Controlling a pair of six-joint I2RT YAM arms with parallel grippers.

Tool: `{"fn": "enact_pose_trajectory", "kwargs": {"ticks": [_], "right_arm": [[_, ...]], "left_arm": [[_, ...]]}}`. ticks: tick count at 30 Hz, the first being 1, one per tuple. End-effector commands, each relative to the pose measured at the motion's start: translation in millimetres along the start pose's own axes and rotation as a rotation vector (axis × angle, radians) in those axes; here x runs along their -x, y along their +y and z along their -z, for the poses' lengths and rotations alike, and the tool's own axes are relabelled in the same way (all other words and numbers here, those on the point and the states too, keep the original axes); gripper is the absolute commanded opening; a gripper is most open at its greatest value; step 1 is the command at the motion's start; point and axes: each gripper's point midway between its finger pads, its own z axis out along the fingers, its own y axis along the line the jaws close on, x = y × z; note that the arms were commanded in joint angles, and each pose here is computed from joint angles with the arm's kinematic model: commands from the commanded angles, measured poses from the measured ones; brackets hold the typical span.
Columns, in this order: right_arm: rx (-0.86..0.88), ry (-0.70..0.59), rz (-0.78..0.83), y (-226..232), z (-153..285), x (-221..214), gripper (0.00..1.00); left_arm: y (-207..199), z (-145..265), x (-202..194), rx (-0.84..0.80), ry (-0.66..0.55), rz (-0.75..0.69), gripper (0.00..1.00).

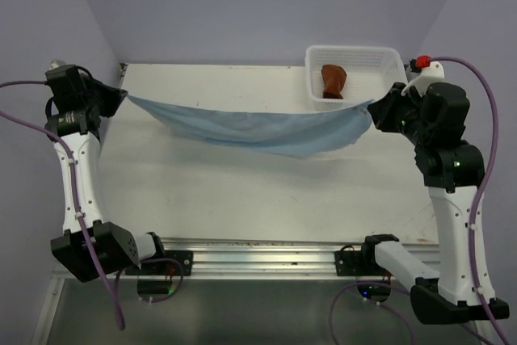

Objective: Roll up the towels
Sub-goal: Flatten the towel

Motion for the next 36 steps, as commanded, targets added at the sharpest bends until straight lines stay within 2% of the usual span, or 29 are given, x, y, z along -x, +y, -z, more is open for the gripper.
{"fn": "enact_pose_trajectory", "kwargs": {"ticks": [1,10,12,18,24,28,36], "right_arm": [[0.088,0.024,0.046,17,39,-10,0.0],[0.134,-0.034,0.003,31,106,-11,0.0],[0.119,-0.05,-0.008,28,117,-14,0.0],[0.094,-0.057,-0.038,21,122,-28,0.0],[0.079,-0.038,-0.039,18,112,-31,0.0],[0.017,-0.027,-0.034,7,100,-31,0.0],[-0.123,0.079,-0.075,-25,34,-67,0.0]], "left_arm": [[-15,38,15,-0.057,-0.039,0.013,0.0],[9,90,28,-0.032,-0.16,0.084,0.0],[18,101,31,0.014,-0.206,0.095,0.0],[22,122,40,0.056,-0.284,0.074,0.0],[15,105,28,-0.028,-0.218,0.073,0.0],[22,91,26,-0.018,-0.206,0.089,0.0],[35,42,30,-0.046,-0.189,0.107,0.0]]}}
